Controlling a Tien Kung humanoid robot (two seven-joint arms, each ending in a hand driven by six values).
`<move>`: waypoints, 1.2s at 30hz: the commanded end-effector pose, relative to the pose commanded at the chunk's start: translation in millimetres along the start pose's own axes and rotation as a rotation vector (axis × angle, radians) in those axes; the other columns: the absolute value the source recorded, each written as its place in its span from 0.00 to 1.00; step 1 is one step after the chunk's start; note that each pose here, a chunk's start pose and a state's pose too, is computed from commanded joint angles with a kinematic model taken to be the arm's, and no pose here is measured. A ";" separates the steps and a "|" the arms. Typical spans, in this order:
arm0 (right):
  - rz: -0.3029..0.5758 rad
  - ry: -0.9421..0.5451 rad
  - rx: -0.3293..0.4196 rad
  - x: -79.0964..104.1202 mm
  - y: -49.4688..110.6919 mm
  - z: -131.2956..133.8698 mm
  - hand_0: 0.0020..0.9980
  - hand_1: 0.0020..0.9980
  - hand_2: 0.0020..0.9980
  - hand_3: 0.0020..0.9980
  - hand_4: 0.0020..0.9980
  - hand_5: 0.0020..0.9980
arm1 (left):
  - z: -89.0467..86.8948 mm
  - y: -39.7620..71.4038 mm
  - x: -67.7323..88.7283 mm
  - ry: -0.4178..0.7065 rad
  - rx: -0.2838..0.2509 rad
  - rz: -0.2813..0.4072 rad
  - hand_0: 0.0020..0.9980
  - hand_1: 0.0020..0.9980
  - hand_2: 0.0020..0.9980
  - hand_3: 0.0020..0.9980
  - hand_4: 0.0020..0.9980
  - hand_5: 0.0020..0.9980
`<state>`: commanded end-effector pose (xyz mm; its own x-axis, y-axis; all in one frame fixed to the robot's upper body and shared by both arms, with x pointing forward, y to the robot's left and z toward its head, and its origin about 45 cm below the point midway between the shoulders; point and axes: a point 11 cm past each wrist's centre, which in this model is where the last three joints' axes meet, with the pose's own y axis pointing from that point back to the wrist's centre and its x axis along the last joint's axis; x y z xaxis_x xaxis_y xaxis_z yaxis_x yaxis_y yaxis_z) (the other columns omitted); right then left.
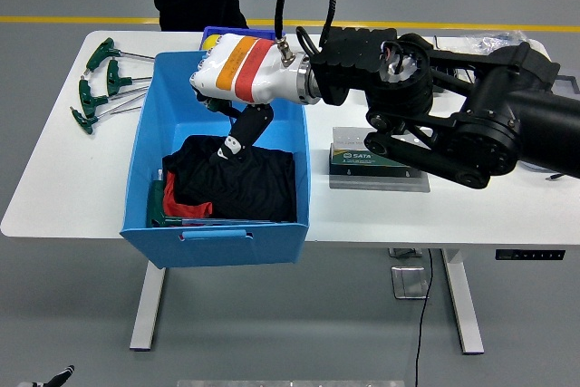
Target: Lift tool from toolbox,place it in box,lift tool from toolbox,place it in box
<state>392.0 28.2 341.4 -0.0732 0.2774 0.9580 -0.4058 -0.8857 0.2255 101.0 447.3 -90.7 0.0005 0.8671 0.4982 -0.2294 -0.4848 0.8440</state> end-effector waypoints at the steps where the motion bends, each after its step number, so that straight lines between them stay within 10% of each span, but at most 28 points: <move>1: -0.009 0.002 0.007 -2.7 -1.7 -2.1 0.22 0.28 0.38 0.44 1.00 0.74 | -0.1 0.0 0.3 -0.001 0.000 0.000 0.73 0.65 0.73 0.75 0.77 0.74; 5: -0.039 0.049 0.025 -10.0 -7.3 -7.3 0.22 0.28 0.38 0.44 1.00 0.74 | -1.2 -0.2 1.5 -0.008 0.005 0.003 0.73 0.65 0.73 0.75 0.77 0.74; 6: -0.045 0.063 0.029 -11.3 -8.6 -8.5 0.33 0.48 0.58 0.60 1.00 0.72 | -1.5 -0.2 1.8 -0.009 0.005 0.004 0.73 0.64 0.73 0.75 0.77 0.74; 11: -0.039 0.064 0.042 -11.8 -10.7 -12.7 0.33 0.48 0.58 0.60 1.00 0.72 | -1.4 -0.3 2.2 -0.011 0.007 0.005 0.73 0.64 0.73 0.75 0.77 0.74; 12: -0.034 0.062 0.043 -11.3 -10.5 -12.7 0.56 0.65 0.76 0.85 1.00 0.72 | -1.4 -0.3 2.3 -0.010 0.007 0.006 0.73 0.64 0.73 0.75 0.77 0.74; 17: -0.036 0.061 0.048 -14.6 -8.3 -10.6 0.56 0.65 0.76 0.85 1.00 0.72 | -2.1 -0.3 2.0 -0.012 0.011 0.003 0.73 0.64 0.73 0.75 0.77 0.74; 18: -0.041 0.064 0.048 -16.0 -7.7 -10.0 0.74 0.75 0.84 0.90 1.00 0.72 | -2.1 -0.2 1.8 -0.012 0.011 0.002 0.73 0.64 0.73 0.75 0.77 0.74; 24: -0.064 0.057 0.025 -28.1 -1.8 -1.5 0.81 0.81 0.90 0.91 1.00 0.71 | -2.7 -0.1 0.4 -0.015 0.015 -0.003 0.73 0.64 0.73 0.75 0.77 0.74; 36: -0.011 -0.074 -0.089 -56.6 46.4 37.9 0.75 0.75 0.81 0.81 1.00 0.70 | -3.4 0.3 -2.2 -0.013 0.018 -0.009 0.73 0.63 0.73 0.75 0.77 0.74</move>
<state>411.9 -42.7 304.4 -0.0024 0.2561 0.9667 -0.4855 -0.8454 0.2227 97.6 445.6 -92.3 0.0152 0.8697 0.4933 -0.2119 -0.4794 0.8516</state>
